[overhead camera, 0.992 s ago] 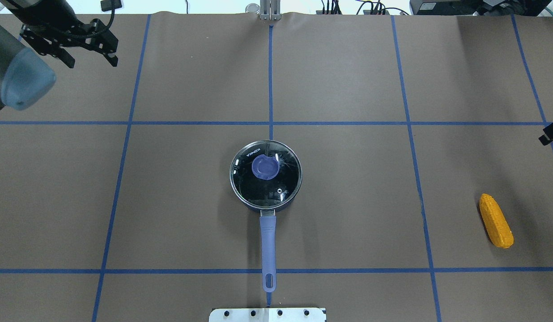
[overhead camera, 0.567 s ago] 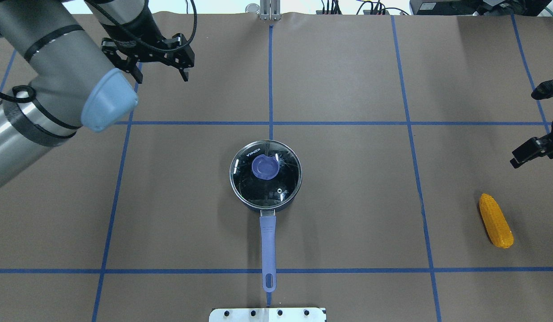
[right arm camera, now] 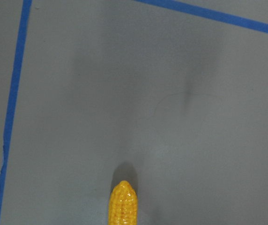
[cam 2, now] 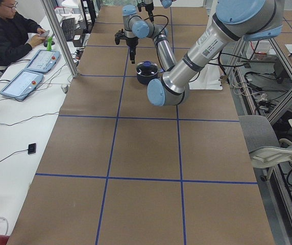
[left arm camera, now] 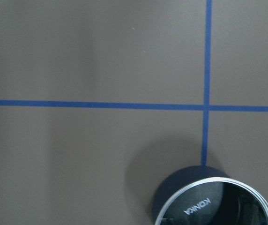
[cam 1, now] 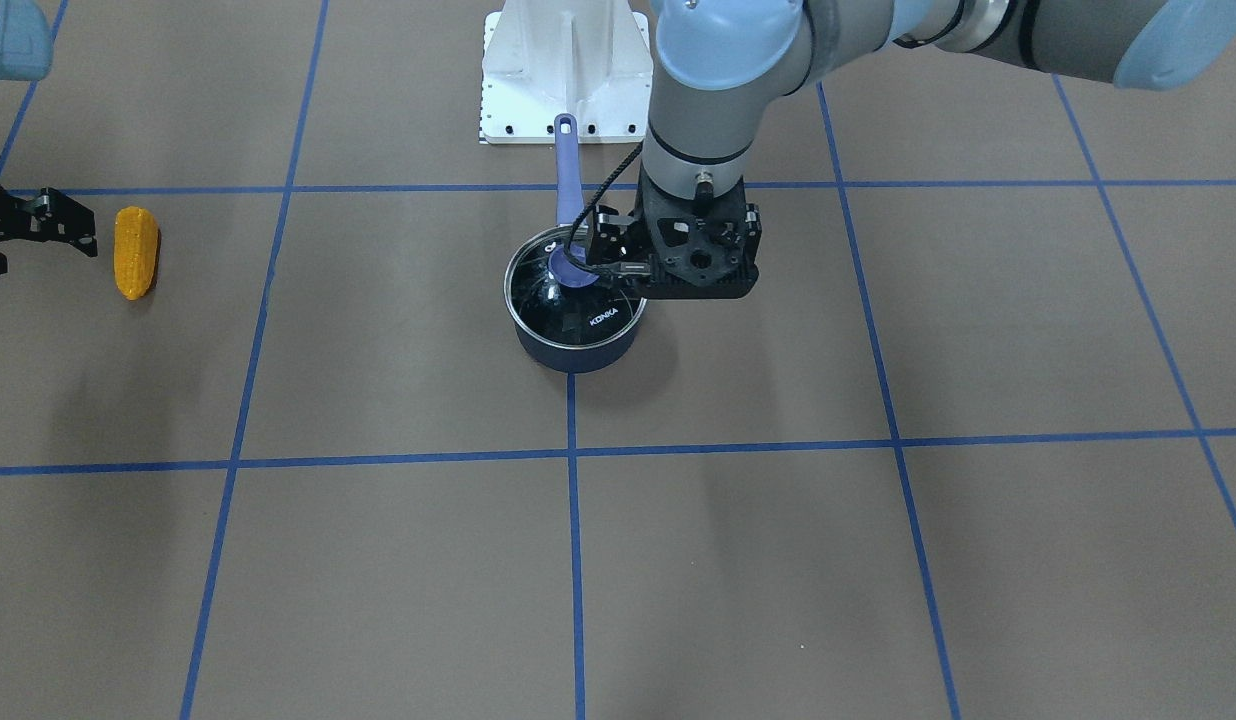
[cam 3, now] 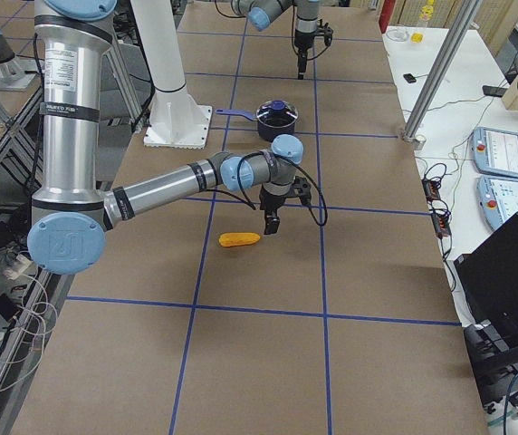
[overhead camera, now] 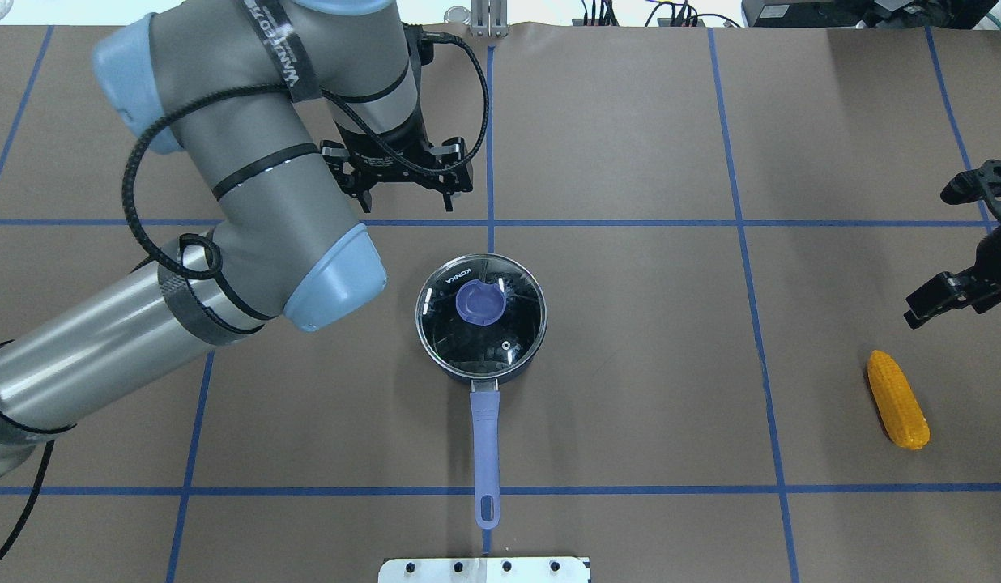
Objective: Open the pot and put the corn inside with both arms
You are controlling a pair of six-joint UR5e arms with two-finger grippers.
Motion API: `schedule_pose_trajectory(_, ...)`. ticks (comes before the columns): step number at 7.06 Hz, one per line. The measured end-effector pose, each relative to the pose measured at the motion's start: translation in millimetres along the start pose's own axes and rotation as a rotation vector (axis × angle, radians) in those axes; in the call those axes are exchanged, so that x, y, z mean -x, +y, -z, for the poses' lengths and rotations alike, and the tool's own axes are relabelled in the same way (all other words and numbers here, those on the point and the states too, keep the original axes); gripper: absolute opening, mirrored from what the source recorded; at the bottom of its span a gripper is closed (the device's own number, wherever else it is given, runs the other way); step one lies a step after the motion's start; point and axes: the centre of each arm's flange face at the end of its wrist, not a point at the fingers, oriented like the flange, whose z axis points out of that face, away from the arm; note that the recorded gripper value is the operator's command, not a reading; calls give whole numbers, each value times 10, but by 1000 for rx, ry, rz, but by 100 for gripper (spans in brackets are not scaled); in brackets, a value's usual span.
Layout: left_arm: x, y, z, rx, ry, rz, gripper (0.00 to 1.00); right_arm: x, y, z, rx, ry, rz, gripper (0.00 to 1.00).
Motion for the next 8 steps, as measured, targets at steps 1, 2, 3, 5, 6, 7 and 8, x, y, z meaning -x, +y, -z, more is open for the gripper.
schedule_pose_trajectory(1,-137,100,-114,7,15,-14,99,10,97,-84,-1,-4,-1,100)
schedule_pose_trajectory(2,-233,175,-216,13,30,-21,99,50,178,-183,-1,-10,1,100)
schedule_pose_trajectory(3,-310,232,-327,20,42,-28,99,130,229,-283,7,-13,6,100)
schedule_pose_trajectory(5,-424,345,-524,39,54,-35,99,238,275,-397,26,-15,22,100)
schedule_pose_trajectory(6,-465,399,-606,50,51,-36,99,265,284,-422,31,-16,28,100)
schedule_pose_trajectory(7,-487,433,-679,59,47,-36,99,279,288,-436,34,-16,31,100)
schedule_pose_trajectory(8,-494,450,-754,64,46,-38,99,289,288,-445,36,-16,33,100)
